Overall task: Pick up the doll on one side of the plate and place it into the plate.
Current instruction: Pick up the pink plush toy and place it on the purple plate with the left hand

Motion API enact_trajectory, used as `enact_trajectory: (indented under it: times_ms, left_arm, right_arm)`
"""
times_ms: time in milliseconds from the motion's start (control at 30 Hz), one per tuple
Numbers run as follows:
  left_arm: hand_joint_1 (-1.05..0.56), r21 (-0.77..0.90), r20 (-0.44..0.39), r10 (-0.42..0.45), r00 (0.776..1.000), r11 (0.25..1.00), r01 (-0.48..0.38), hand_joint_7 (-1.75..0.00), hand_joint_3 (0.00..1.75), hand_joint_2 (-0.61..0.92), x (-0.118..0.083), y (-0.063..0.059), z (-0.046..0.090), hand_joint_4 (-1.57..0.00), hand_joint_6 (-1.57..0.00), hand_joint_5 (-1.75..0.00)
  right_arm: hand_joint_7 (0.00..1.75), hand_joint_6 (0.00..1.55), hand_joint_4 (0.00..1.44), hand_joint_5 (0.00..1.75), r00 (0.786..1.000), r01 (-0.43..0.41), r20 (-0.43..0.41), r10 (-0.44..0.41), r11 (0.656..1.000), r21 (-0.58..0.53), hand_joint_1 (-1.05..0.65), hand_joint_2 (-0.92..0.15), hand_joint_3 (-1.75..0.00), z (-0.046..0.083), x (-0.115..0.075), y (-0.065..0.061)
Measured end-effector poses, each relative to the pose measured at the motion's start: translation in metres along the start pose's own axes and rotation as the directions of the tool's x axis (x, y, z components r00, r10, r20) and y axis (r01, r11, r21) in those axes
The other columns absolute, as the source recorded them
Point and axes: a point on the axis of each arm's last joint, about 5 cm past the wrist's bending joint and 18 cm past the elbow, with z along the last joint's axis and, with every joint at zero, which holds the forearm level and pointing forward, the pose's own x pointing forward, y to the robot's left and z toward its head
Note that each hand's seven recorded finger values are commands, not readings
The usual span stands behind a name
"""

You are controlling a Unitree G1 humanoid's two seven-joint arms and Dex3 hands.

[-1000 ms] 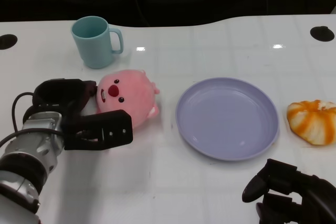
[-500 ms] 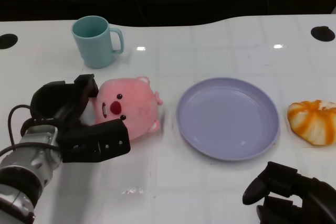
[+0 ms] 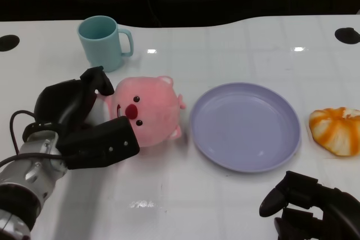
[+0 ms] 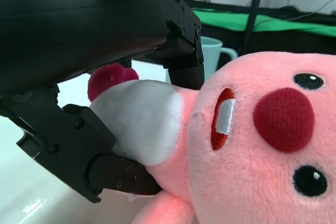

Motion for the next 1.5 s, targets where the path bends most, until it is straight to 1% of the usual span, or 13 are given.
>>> enact_trajectory:
  times_ms: [67,267,367,433,667,767,800,867,900,967,1200,1400,1500]
  left_arm:
    - [-0.18,-0.018,0.011,0.003,1.000,1.000,-0.003,-1.75,1.06,0.52,0.001,0.003,0.003,-0.91,-0.73,-1.75]
    - [-0.15,-0.060,0.028,0.027,0.999,0.998,-0.025,-1.75,1.03,0.50,0.006,0.017,0.017,-0.91,-0.73,-1.75]
    - [-0.14,-0.081,0.057,0.039,0.998,0.996,-0.034,-1.75,1.13,0.43,0.008,0.021,0.026,-0.92,-0.74,-1.75]
    - [-0.15,-0.082,0.083,0.045,0.996,0.996,-0.039,-1.75,1.17,0.42,0.009,0.021,0.032,-0.91,-0.75,-1.75]
    - [-0.18,-0.121,0.147,-0.003,0.989,0.992,0.021,-1.75,1.20,0.42,0.011,0.009,0.056,-0.94,-0.76,-1.75]
    - [-0.18,-0.130,0.171,-0.020,0.985,0.991,0.043,-1.75,1.09,0.40,0.017,0.008,0.072,-0.94,-0.74,-1.75]
    - [-0.18,-0.122,0.185,-0.024,0.983,0.991,0.047,-1.75,1.08,0.41,0.019,0.008,0.077,-0.95,-0.74,-1.75]
    - [-0.18,-0.108,0.214,-0.031,0.976,0.993,0.056,-1.75,1.10,0.42,0.022,0.006,0.089,-0.96,-0.76,-1.75]
    - [-0.18,-0.110,0.225,-0.035,0.974,0.992,0.061,-1.75,1.14,0.42,0.024,0.004,0.094,-0.96,-0.76,-1.75]
    - [-0.19,-0.116,0.236,-0.051,0.970,0.990,0.080,-1.75,1.17,0.42,0.025,0.000,0.103,-0.97,-0.76,-1.75]
    - [-0.18,-0.118,0.213,-0.123,0.969,0.982,0.150,-1.75,1.09,0.46,0.027,-0.017,0.123,-0.95,-0.72,-1.75]
    - [-0.20,-0.088,0.226,-0.158,0.961,0.979,0.182,-1.75,1.07,0.47,0.033,-0.020,0.140,-0.95,-0.72,-1.75]
    - [-0.22,-0.083,0.226,-0.177,0.958,0.976,0.200,-1.75,1.06,0.50,0.035,-0.023,0.149,-0.92,-0.70,-1.75]
  right_arm:
    - [1.43,0.49,0.65,1.75,1.000,0.002,-0.001,-0.002,1.000,0.001,-0.11,-0.65,-1.05,0.000,0.000,0.000]
    - [1.43,0.49,0.65,1.75,1.000,0.002,-0.003,-0.002,1.000,0.001,-0.09,-0.66,-1.05,0.000,0.000,0.000]
    - [1.43,0.49,0.64,1.75,1.000,0.001,-0.002,-0.001,1.000,0.001,-0.09,-0.66,-1.05,0.000,0.000,0.000]
    - [1.43,0.49,0.64,1.75,1.000,0.000,-0.003,0.000,1.000,0.002,-0.10,-0.66,-1.05,0.000,0.000,0.000]
    - [1.43,0.49,0.65,1.75,1.000,-0.004,-0.004,0.004,1.000,0.002,-0.12,-0.66,-1.05,-0.001,-0.001,0.000]
    - [1.43,0.49,0.66,1.75,1.000,-0.007,0.000,0.007,1.000,-0.001,-0.12,-0.66,-1.06,0.000,-0.001,0.000]
    - [1.43,0.49,0.66,1.75,1.000,-0.008,0.001,0.008,1.000,-0.001,-0.12,-0.66,-1.06,0.000,-0.001,0.000]
    - [1.43,0.49,0.66,1.75,1.000,-0.009,0.006,0.009,1.000,-0.002,-0.12,-0.65,-1.06,0.000,-0.001,0.000]
    - [1.43,0.50,0.66,1.75,1.000,-0.010,0.005,0.010,1.000,-0.002,-0.12,-0.65,-1.06,0.000,-0.001,0.000]
    - [1.43,0.50,0.66,1.75,1.000,-0.009,0.003,0.009,1.000,-0.002,-0.12,-0.65,-1.06,-0.001,-0.002,0.000]
    - [1.43,0.50,0.65,1.75,1.000,-0.010,-0.003,0.010,1.000,-0.002,-0.11,-0.65,-1.07,-0.002,-0.003,0.001]
    - [1.43,0.49,0.65,1.75,1.000,-0.015,-0.004,0.015,1.000,-0.007,-0.10,-0.65,-1.08,-0.001,-0.003,0.003]
    - [1.43,0.49,0.66,1.75,1.000,-0.021,-0.003,0.021,1.000,-0.007,-0.09,-0.65,-1.09,-0.001,-0.003,0.004]
